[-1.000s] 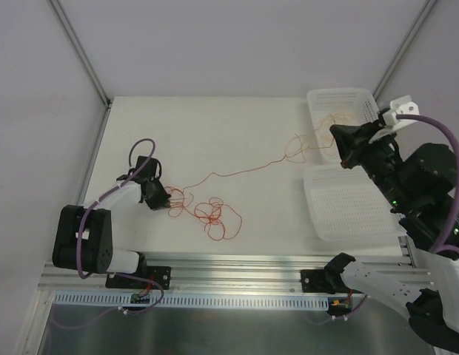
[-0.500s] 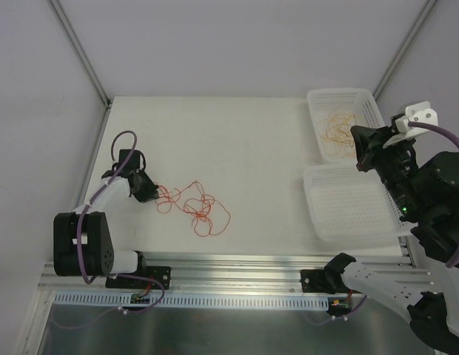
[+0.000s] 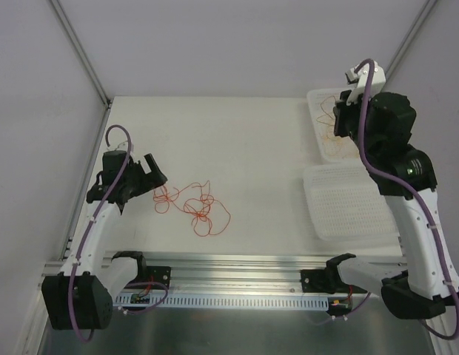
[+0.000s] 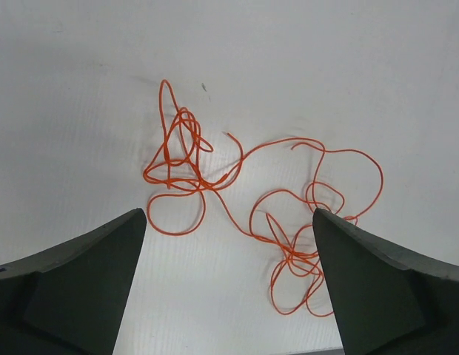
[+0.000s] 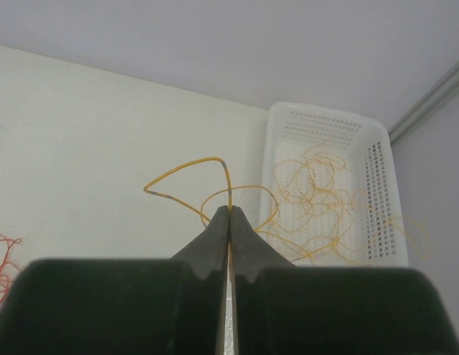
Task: Untangle the cables
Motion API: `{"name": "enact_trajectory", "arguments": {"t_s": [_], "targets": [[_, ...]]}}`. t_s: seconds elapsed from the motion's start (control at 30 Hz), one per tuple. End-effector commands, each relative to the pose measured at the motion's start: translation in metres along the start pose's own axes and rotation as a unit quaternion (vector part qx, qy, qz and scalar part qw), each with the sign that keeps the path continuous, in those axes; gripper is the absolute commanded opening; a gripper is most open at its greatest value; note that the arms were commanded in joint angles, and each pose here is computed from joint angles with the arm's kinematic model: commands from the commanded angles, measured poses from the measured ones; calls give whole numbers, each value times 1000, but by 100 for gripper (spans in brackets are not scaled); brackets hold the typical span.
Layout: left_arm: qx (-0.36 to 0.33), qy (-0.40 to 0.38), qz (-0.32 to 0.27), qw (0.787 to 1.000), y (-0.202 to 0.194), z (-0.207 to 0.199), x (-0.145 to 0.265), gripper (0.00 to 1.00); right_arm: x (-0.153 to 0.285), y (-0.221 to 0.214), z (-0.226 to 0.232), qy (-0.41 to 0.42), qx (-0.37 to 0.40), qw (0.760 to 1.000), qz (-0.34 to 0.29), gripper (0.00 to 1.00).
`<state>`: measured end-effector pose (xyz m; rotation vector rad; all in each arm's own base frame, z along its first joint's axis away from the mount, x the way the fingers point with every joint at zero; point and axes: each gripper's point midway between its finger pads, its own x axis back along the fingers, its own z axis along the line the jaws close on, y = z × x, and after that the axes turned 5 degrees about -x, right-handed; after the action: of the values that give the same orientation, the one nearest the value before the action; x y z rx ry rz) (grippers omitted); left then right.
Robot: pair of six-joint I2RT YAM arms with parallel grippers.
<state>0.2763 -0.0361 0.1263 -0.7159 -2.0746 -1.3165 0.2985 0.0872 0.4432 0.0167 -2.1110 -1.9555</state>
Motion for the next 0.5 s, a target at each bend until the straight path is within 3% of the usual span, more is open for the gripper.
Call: {"name": "enact_trajectory", "arguments": {"t_s": [0.0,0.37,0.4,0.43,0.47], "targets": [[-76,-30,-11,997,-8,-2,13,98,-25,15,-23,-20,-49,998,-14,1],[-101,-29,-40,994,-14,3,20,99,-148,-35,-160,-162,-169,972,29,1],[-102,-26,-40,994,-14,4,19,99,-171,-56,-171,-170,-176,968,52,1],[-101,-26,-40,994,-14,5,19,99,-177,-51,-181,-182,-180,966,46,2],[-103,-26,-41,994,-13,4,19,99,-185,-65,-193,-195,-196,959,63,15]]}}
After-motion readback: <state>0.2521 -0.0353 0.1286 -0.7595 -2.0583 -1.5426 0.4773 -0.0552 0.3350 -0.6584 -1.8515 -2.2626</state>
